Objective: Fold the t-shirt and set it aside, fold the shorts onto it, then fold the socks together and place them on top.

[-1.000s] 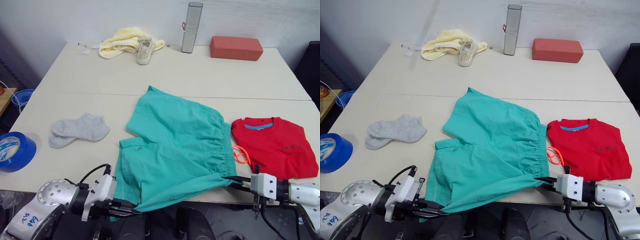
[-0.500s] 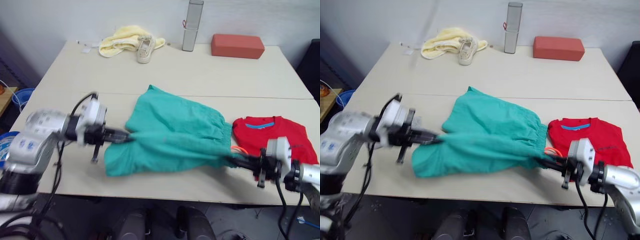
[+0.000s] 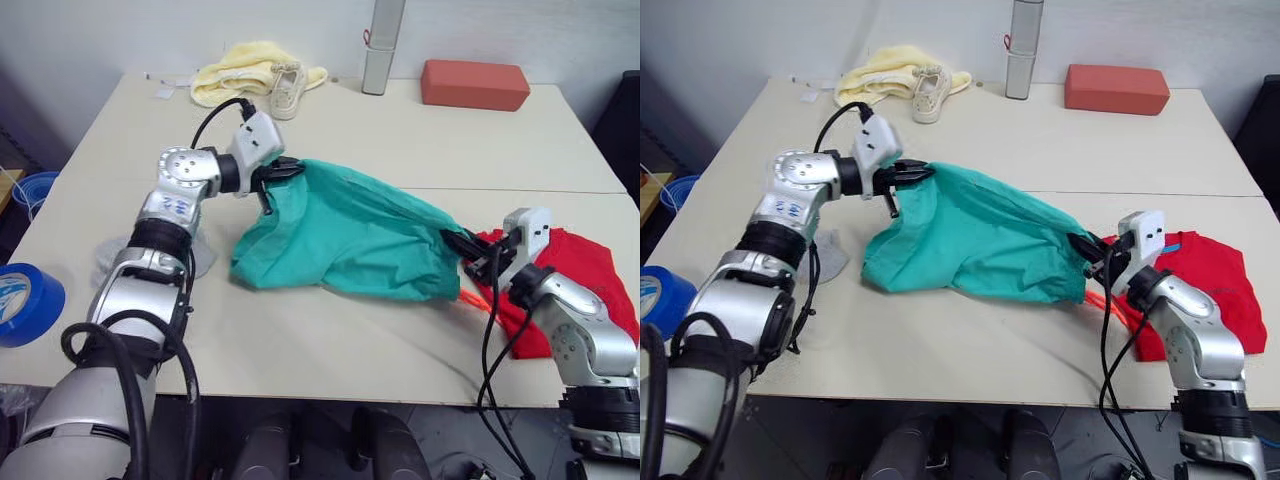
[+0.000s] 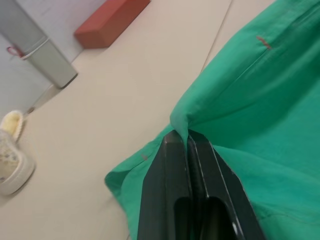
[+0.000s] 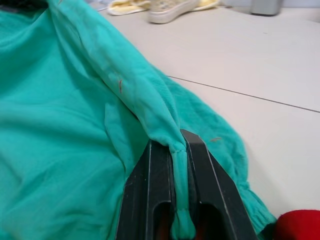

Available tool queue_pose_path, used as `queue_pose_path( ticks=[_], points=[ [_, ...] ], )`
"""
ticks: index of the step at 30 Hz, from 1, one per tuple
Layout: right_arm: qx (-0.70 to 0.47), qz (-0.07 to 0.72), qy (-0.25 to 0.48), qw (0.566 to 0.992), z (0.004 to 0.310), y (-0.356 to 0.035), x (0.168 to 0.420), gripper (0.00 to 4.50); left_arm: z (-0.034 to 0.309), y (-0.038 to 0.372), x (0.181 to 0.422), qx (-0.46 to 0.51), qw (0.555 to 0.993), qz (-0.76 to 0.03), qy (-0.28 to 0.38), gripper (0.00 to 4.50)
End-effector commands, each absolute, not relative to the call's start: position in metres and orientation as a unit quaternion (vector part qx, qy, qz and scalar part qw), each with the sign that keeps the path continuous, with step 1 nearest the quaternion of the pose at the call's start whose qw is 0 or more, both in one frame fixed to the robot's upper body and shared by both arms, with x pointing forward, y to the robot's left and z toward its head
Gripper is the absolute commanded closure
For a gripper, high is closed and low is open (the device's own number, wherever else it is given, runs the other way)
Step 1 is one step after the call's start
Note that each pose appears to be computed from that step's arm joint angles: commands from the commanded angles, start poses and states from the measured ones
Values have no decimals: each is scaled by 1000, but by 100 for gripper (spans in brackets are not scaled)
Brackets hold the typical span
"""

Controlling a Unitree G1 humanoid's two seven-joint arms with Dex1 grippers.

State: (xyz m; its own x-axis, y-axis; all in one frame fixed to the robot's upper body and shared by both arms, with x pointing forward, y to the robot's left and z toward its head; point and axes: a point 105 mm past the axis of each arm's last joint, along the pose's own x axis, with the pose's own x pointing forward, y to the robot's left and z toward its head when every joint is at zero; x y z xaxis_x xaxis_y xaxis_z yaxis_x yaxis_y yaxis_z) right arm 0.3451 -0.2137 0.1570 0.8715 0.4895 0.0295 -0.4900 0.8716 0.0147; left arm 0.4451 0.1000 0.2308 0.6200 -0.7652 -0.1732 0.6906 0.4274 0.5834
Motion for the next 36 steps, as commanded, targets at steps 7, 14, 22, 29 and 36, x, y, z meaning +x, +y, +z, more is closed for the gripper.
queue_pose_path(
  ticks=[7, 14, 22, 29, 36],
  points=[
    [57, 184, -20, 981, 152, -205, 356, 450, 234, 97, 470, 310, 898, -301, -80, 389],
    [25, 185, -48, 981, 173, -215, 346, 219, 244, 137, 474, 309, 917, -234, -88, 160],
    [-6, 273, -111, 956, 209, -228, 316, 4, 272, 164, 451, 263, 906, -289, -164, 0],
    [-73, 409, -95, 905, 199, -174, 292, 4, 248, 135, 394, 257, 804, -491, -215, 0],
    [-170, 453, -74, 872, 172, -139, 287, 4, 210, 117, 349, 224, 765, -573, -190, 0]
  ],
)
